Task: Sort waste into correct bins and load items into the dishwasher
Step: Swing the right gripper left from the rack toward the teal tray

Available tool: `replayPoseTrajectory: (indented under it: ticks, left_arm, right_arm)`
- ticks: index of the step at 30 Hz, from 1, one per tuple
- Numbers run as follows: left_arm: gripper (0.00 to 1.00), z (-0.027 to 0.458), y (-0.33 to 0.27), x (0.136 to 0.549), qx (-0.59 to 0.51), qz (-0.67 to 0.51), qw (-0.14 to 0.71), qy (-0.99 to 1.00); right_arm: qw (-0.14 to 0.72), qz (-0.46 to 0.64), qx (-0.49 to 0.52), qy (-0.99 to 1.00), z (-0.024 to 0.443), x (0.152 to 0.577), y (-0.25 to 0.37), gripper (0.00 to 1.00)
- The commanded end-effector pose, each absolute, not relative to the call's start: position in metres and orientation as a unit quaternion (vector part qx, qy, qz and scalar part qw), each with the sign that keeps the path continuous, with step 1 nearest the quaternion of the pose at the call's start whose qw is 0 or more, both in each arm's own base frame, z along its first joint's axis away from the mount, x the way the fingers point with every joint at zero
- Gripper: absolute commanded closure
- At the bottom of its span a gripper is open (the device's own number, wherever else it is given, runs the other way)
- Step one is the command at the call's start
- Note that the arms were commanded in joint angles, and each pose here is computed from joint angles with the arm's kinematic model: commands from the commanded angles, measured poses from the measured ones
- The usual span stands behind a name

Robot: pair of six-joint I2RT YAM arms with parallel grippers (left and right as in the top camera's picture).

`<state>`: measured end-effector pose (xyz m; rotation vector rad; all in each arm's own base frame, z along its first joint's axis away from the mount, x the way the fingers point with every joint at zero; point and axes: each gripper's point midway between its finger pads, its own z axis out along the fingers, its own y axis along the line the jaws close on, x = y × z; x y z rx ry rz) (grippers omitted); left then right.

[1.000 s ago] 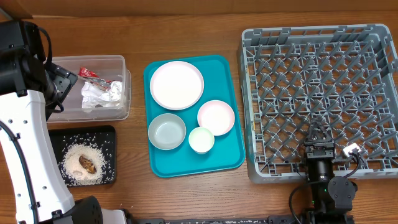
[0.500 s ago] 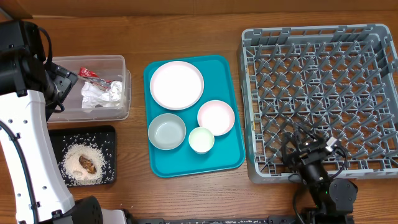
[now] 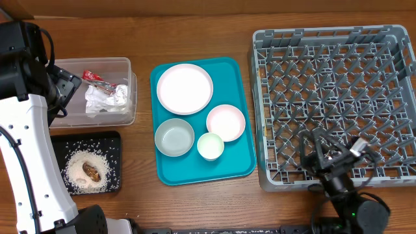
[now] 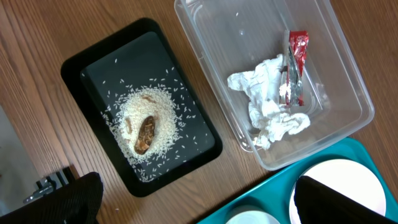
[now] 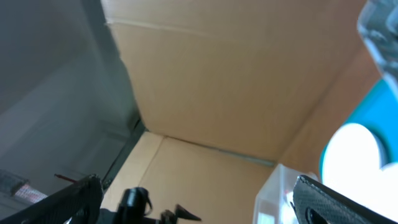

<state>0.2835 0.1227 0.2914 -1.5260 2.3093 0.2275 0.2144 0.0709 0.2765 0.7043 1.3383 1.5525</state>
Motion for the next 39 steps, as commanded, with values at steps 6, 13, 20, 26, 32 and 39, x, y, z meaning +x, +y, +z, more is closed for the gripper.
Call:
replayPoseTrajectory:
  ticks: [6, 13, 20, 26, 32, 39]
  left_arm:
    - [0.00, 0.291, 0.123, 0.284, -0.547, 0.079, 0.181, 0.813]
    - [0.00, 0.291, 0.122, 0.284, -0.547, 0.079, 0.180, 0.813]
    - [0.00, 0.291, 0.122, 0.284, -0.547, 0.079, 0.180, 0.813]
    - [0.00, 0.291, 0.123, 0.284, -0.547, 0.079, 0.181, 0.813]
    - [0.00, 0.291, 0.123, 0.284, -0.547, 0.079, 0.181, 0.813]
    - [0.00, 0.291, 0.123, 0.284, -0.547, 0.079, 0.181, 0.813]
  right_arm:
    - [0.566, 0.504, 0.179, 0.627, 0.390, 0.214, 0.072, 0.01]
    - [0.515, 0.395, 0.136, 0.748, 0.425, 0.238, 0.076, 0.01]
    - [0.413, 0.358, 0.050, 0.836, 0.418, 0.235, 0.114, 0.01]
    - [0.367, 0.313, -0.033, 0.875, 0.386, 0.232, 0.173, 0.01]
    - [0.334, 0.203, -0.094, 0.916, 0.323, 0.247, 0.252, 0.01]
    - [0.274, 0.164, -0.142, 0.937, 0.270, 0.256, 0.313, 0.01]
